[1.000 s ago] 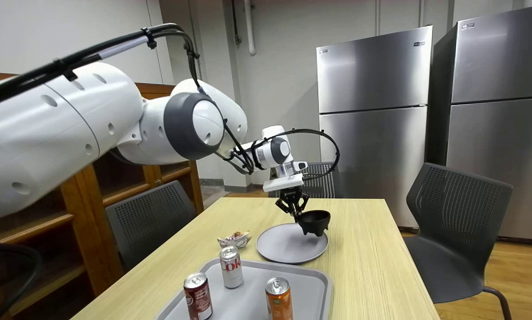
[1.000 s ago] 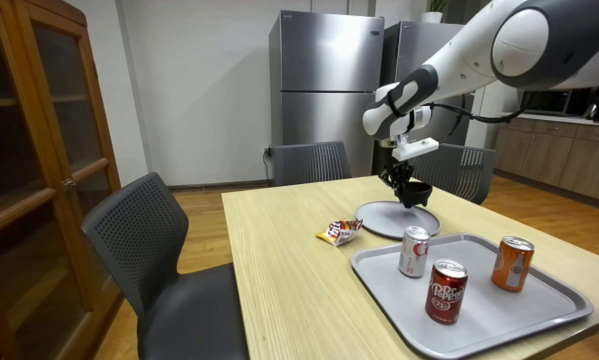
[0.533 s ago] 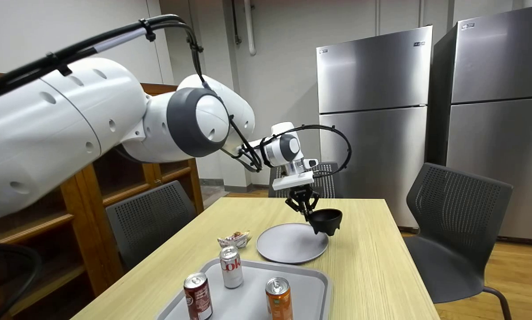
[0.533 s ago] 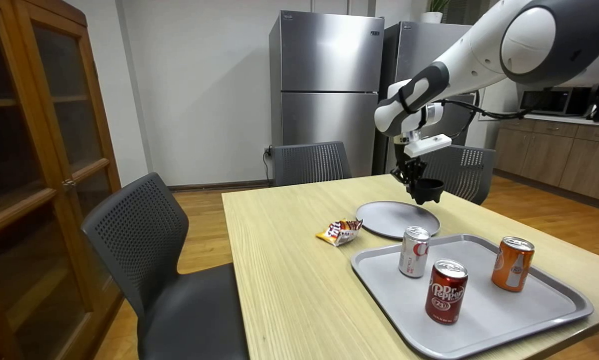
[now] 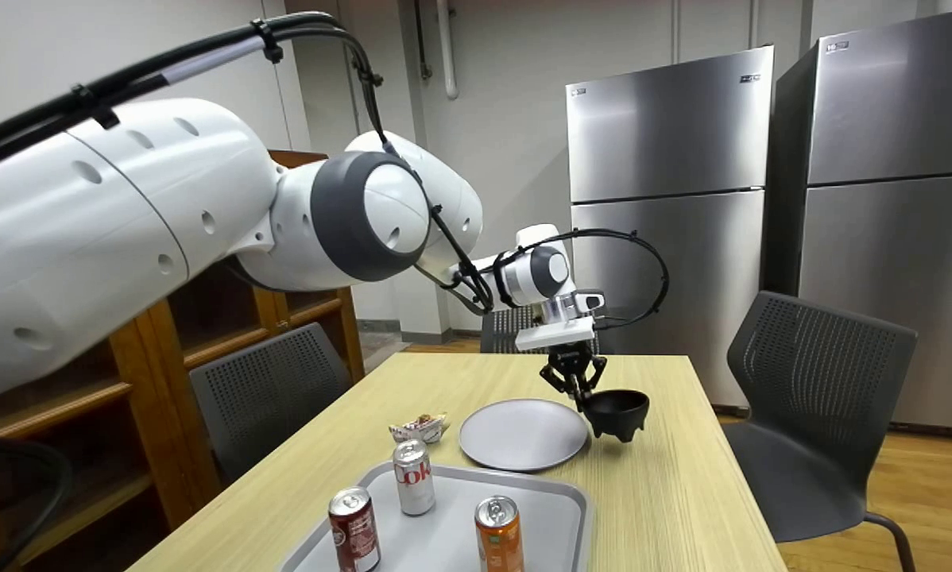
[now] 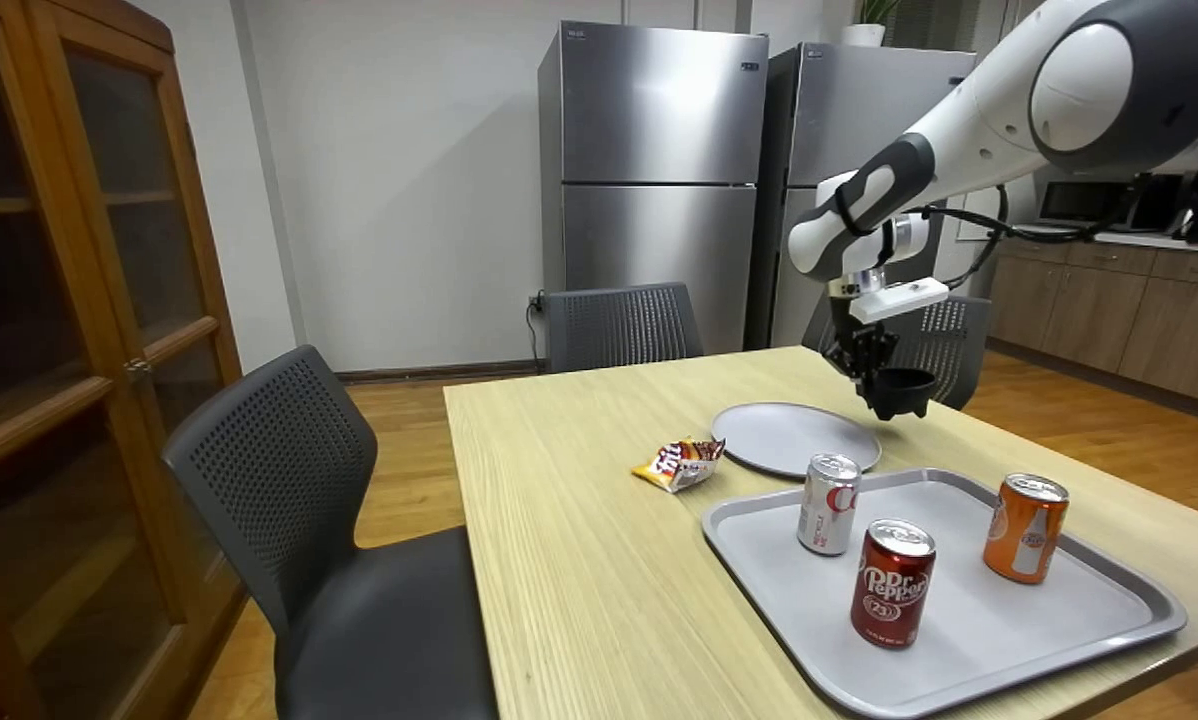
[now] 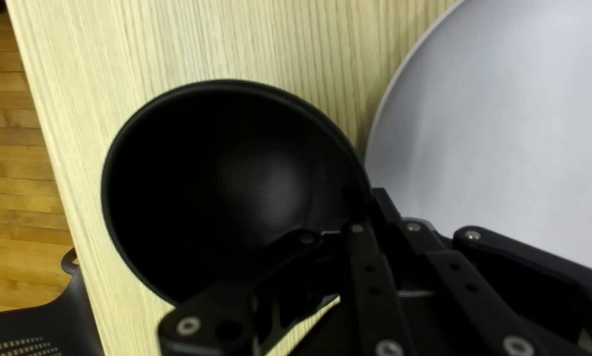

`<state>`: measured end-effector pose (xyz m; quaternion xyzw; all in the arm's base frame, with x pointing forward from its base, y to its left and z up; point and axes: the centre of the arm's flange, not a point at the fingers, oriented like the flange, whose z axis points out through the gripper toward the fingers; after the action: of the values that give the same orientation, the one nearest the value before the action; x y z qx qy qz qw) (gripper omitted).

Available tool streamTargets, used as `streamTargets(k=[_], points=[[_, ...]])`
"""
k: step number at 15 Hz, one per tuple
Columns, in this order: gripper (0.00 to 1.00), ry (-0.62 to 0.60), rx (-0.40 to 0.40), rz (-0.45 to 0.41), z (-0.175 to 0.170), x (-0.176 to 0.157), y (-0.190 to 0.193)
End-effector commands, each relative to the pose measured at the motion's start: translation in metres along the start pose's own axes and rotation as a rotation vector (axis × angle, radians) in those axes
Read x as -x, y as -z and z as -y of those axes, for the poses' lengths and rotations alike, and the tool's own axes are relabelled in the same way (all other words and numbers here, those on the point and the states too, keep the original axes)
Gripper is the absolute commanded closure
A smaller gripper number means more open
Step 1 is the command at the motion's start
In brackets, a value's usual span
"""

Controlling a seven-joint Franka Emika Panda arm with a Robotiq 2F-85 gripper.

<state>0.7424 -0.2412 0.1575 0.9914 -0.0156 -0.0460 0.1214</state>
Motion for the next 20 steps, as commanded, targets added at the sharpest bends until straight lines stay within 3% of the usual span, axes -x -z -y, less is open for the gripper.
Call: streamTargets(k=[1, 12, 13, 15, 20], points=[[0.98, -0.024, -0.023, 0.03, -0.017, 0.026, 0.0], [0.96, -0.055, -0.038, 0.071, -0.038, 0.045, -0.019], [0.67, -0.053, -0.038, 0.073, -0.037, 0.046, -0.018], [0.6, -0.056, -0.037, 0.071, -0.038, 0.051, -0.013], [0.22, -0.053, -0.035, 0.061, -0.035, 0.069, 0.013]])
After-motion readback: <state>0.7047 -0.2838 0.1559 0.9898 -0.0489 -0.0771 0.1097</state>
